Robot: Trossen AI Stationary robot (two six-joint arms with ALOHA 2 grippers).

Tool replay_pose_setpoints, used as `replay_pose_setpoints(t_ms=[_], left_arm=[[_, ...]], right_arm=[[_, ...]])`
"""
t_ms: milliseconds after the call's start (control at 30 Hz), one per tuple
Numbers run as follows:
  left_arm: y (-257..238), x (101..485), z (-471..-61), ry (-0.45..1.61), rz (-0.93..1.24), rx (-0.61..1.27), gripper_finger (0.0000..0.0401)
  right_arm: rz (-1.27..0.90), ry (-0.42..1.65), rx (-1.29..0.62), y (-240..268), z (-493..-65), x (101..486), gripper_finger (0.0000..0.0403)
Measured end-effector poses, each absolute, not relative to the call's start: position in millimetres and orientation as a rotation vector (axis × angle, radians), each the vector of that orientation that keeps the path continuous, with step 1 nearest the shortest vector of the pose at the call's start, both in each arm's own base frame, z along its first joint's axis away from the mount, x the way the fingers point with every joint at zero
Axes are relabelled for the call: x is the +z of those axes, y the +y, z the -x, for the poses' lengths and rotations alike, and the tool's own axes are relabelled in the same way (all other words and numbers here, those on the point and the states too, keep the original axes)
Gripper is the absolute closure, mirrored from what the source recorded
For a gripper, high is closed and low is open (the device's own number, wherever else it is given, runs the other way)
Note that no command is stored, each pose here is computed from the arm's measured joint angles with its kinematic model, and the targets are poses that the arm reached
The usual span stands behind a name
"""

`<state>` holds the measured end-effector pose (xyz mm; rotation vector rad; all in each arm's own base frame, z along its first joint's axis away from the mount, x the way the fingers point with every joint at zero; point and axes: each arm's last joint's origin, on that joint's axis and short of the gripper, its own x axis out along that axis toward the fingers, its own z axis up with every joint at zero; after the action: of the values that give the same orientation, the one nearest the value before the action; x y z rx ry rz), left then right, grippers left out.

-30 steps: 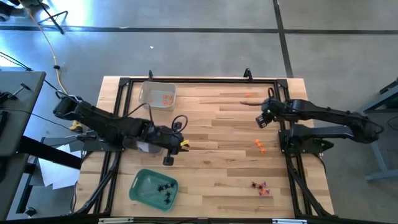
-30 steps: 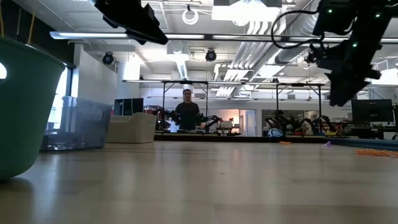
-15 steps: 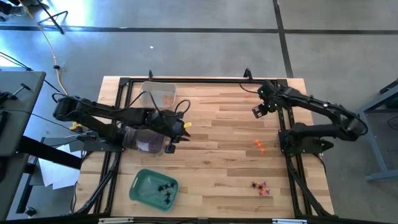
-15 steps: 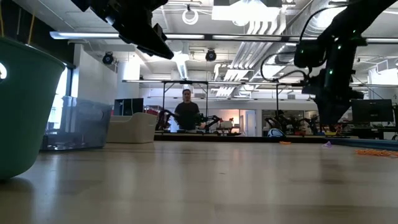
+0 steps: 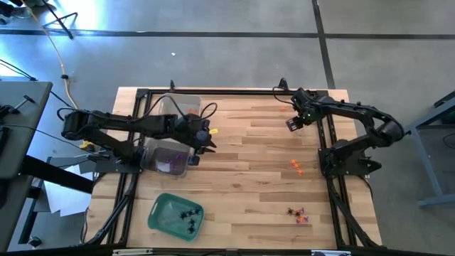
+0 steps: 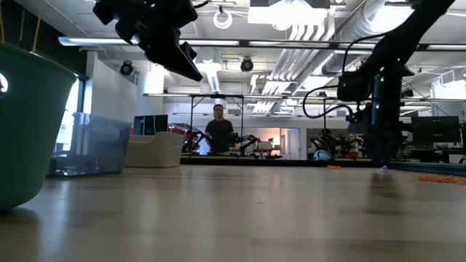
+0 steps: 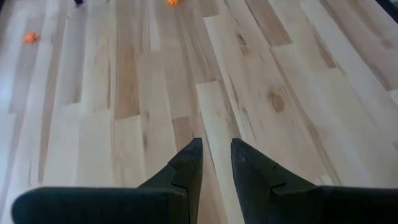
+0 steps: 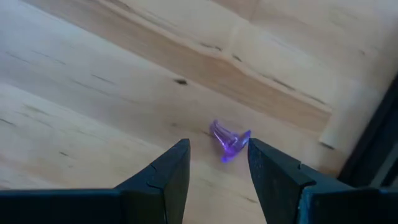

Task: Sort Halloween decoration
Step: Put the top right violet witch hat into the black bin

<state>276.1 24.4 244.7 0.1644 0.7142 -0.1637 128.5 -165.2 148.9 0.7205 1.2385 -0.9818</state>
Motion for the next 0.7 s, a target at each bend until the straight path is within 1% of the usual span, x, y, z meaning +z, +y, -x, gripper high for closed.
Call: replay_pose_setpoints(t_ms=[400,700], left_arm=[[28.6,242.9,-273.8,0.733,-0.177,-0.194,0.0332],[27.7,240.4,-271.3,0.765,-0.162,-0.217,0.0332]], right_arm=[[-0.737,1.214,-1.001,-166.5,-129.7,149.3,0.0245],[-0.792,1.133,-1.063,-169.7,-132.3,150.4,0.0245]])
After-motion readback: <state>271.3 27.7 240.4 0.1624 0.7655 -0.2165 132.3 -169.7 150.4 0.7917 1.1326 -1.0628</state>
